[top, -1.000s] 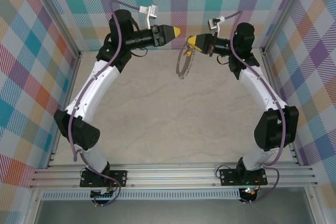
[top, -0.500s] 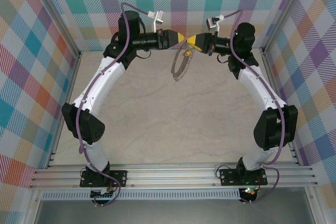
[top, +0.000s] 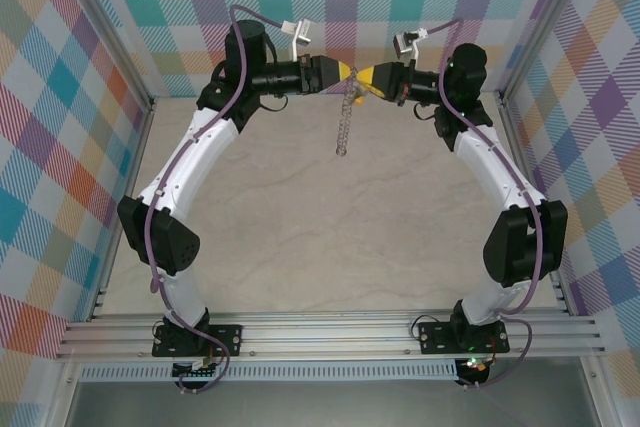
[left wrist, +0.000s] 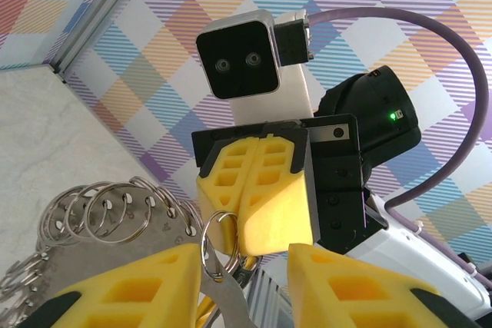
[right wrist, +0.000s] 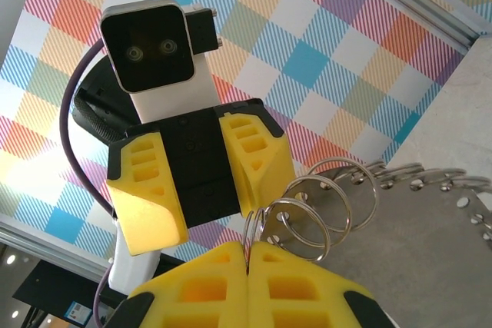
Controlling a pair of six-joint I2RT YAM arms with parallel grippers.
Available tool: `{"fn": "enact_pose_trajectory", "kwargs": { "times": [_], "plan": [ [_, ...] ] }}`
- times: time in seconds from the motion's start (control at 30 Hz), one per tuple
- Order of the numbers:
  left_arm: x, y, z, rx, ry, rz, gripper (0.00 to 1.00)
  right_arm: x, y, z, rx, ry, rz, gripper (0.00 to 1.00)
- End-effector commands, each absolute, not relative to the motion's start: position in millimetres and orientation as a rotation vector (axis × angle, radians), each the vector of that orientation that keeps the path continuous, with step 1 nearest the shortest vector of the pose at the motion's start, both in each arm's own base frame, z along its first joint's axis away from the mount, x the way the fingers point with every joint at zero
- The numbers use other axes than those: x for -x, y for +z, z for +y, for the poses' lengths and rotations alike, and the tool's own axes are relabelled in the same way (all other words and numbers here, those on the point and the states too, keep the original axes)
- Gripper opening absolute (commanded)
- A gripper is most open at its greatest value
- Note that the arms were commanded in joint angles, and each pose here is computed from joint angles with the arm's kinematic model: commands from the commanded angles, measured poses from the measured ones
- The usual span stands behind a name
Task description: Put the keys on the keyring
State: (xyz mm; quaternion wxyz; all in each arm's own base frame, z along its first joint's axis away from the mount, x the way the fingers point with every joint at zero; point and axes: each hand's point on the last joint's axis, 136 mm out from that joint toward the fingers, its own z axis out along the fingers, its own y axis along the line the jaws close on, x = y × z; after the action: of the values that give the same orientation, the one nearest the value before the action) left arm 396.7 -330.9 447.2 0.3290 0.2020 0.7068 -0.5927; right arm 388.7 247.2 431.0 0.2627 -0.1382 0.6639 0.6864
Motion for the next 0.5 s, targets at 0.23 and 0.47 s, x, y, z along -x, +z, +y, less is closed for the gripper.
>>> {"fn": "enact_pose_trajectory", "kwargs": {
  "times": [0.23, 0.47],
  "plan": [
    [-393, 453, -341, -0.575, -1.588, 1.806, 0.34, -373, 456, 244, 0.442, 1.832, 1.699, 0.00],
    [-392, 454, -347, -0.590, -1.603, 1.800, 0.30, -374, 457, 243, 0.437, 1.829, 1.696, 0.00]
  ]
}}
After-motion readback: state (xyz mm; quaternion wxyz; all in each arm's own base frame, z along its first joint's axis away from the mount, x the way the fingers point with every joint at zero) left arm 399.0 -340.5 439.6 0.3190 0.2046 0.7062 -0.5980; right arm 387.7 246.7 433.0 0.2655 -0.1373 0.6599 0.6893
